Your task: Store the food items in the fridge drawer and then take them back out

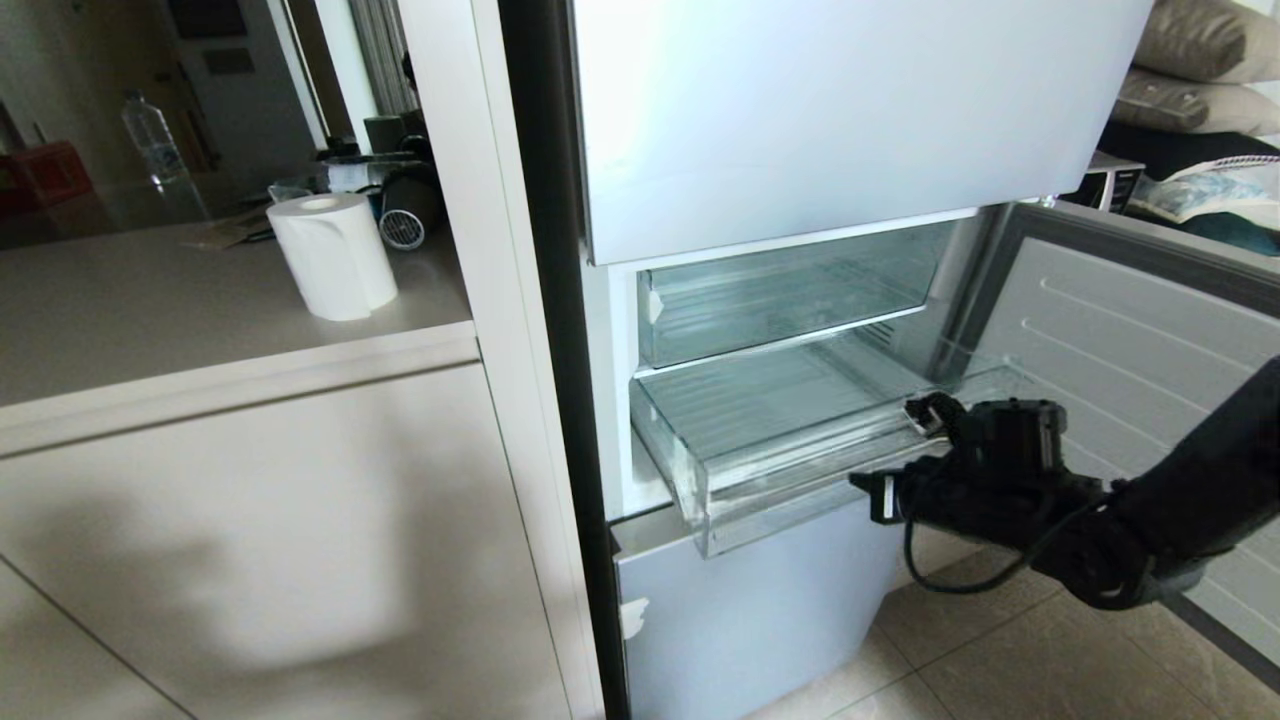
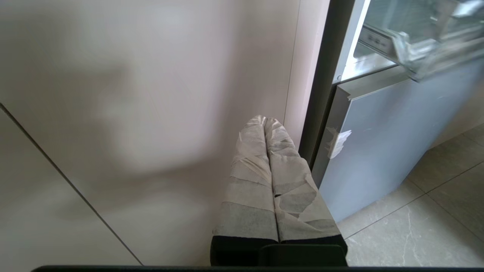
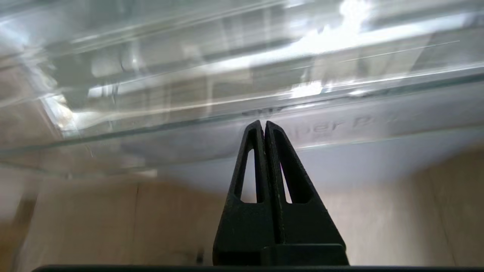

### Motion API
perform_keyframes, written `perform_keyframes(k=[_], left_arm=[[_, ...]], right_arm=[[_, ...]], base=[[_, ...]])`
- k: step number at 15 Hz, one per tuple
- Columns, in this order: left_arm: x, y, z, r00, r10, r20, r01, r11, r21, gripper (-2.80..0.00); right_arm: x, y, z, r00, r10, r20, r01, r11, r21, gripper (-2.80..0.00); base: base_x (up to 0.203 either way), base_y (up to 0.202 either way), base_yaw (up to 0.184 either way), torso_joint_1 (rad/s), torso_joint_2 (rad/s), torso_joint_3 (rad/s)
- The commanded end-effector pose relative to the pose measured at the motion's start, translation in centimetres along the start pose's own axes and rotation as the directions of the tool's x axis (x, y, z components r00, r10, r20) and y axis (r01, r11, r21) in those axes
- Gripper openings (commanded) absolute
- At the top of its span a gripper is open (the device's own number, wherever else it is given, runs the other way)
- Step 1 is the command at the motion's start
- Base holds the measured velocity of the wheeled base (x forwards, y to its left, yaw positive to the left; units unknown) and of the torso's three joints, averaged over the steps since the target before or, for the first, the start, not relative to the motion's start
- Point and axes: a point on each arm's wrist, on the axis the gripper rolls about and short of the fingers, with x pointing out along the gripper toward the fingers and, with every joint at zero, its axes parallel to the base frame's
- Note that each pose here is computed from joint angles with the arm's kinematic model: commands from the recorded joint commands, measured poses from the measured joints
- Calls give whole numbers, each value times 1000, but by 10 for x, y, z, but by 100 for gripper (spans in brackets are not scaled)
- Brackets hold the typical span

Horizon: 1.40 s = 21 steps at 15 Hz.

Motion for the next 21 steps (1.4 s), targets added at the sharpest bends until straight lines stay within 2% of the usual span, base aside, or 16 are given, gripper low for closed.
perform_keyframes(k=[1, 6, 10, 14, 18, 21], left_arm=[[0, 0, 0, 1000, 0, -2, 0, 1000, 0, -280], [0, 0, 0, 1000, 0, -2, 0, 1000, 0, -280], [0, 0, 0, 1000, 0, -2, 0, 1000, 0, -280], [0, 0, 0, 1000, 0, 0, 0, 1000, 0, -280], [0, 0, 0, 1000, 0, -2, 0, 1000, 0, -280], [0, 0, 0, 1000, 0, -2, 0, 1000, 0, -280]], right_arm=[[39, 10, -4, 999, -31, 37, 32, 999, -14, -280], [88, 33, -4, 993, -42, 112, 47, 998, -35, -280], [111, 37, 3, 984, -45, 175, 46, 999, 1, -280], [136, 41, 5, 961, -117, 252, 113, 993, 31, -280], [112, 53, 18, 947, -119, 297, 111, 993, 45, -280], [57, 67, 32, 954, -103, 282, 92, 994, 51, -280]], base=[[0, 0, 0, 0, 0, 0], [0, 0, 0, 0, 0, 0], [0, 0, 0, 0, 0, 0], [0, 0, 0, 0, 0, 0], [0, 0, 0, 0, 0, 0], [0, 0, 0, 0, 0, 0]])
